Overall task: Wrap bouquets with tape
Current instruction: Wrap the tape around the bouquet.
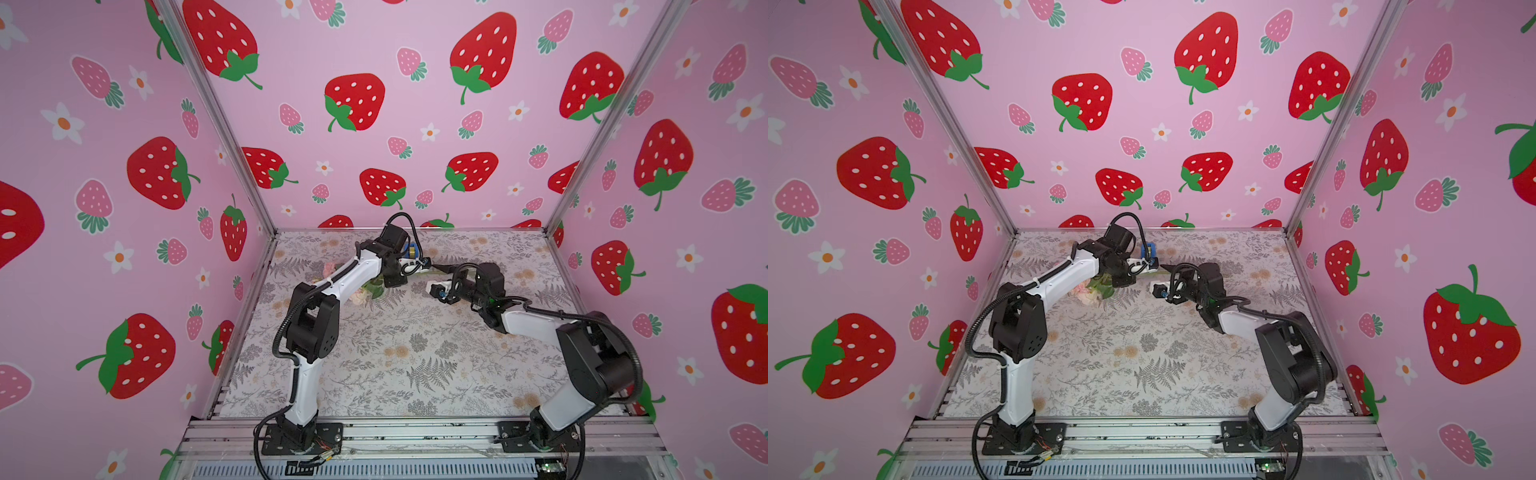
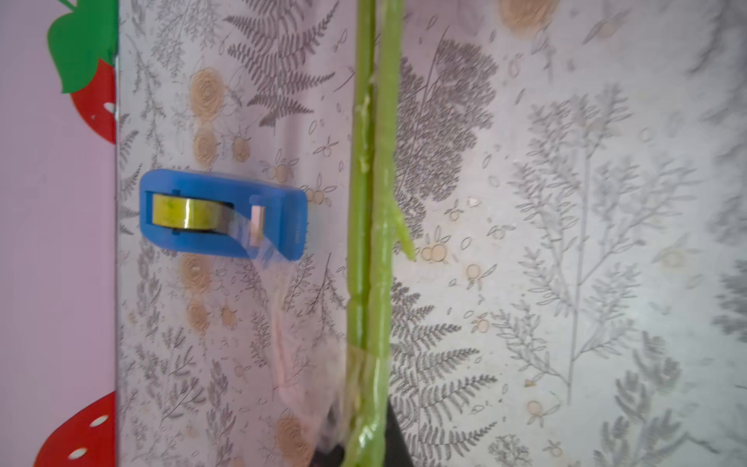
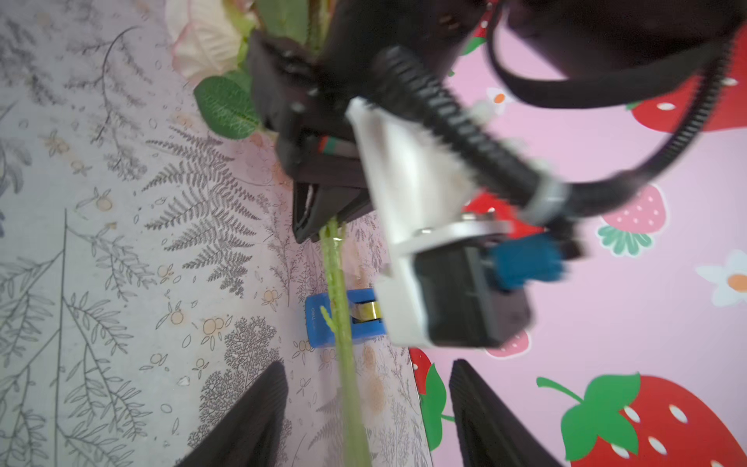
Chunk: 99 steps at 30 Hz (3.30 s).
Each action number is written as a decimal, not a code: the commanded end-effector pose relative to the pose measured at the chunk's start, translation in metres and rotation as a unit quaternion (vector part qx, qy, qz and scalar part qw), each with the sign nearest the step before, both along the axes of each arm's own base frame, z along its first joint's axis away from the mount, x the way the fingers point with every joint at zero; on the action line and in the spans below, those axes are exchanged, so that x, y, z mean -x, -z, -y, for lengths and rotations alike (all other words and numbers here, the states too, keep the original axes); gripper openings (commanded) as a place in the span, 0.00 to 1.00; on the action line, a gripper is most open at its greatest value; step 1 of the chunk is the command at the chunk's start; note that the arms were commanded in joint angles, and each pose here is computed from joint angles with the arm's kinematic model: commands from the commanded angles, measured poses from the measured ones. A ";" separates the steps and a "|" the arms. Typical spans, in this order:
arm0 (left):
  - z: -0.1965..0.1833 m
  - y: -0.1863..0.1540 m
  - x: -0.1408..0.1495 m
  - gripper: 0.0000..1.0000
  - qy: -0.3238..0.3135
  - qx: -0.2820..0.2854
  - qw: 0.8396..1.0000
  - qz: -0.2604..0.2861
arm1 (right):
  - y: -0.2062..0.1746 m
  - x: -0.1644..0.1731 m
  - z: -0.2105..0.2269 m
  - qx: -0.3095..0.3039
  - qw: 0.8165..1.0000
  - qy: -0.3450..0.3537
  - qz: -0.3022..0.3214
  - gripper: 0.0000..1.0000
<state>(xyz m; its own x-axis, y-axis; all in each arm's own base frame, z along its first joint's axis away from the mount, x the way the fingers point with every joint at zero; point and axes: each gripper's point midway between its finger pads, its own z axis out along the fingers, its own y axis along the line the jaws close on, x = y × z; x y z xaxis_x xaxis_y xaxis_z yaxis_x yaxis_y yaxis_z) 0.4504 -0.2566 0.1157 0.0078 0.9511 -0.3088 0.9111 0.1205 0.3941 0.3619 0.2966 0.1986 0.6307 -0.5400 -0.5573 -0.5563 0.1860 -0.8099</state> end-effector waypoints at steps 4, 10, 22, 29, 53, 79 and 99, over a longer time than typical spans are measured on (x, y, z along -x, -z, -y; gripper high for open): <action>0.011 -0.049 -0.034 0.00 0.021 -0.018 0.981 0.190 | -0.059 0.000 0.055 -0.108 0.989 0.054 -0.090 0.69; 0.023 -0.067 -0.034 0.00 0.071 -0.068 0.943 0.318 | -0.070 -0.032 0.076 -0.128 0.963 0.082 -0.223 0.78; 0.021 -0.065 -0.009 0.00 0.079 -0.085 0.936 0.332 | -0.009 -0.030 0.024 -0.009 0.913 -0.036 -0.406 0.68; 0.028 -0.063 -0.002 0.00 0.087 -0.080 0.937 0.329 | 0.035 -0.041 0.009 0.071 0.896 -0.020 -0.438 0.68; 0.035 -0.082 0.009 0.54 0.063 -0.013 0.951 0.301 | 0.058 -0.068 -0.007 0.133 0.920 -0.016 -0.368 0.00; -0.002 -0.108 0.072 0.60 0.029 0.180 0.983 0.009 | 0.027 -0.043 -0.026 0.141 0.989 -0.005 0.051 0.00; 0.005 -0.054 0.038 0.62 0.029 0.149 0.981 -0.125 | 0.014 -0.025 -0.024 0.144 0.978 0.012 0.151 0.00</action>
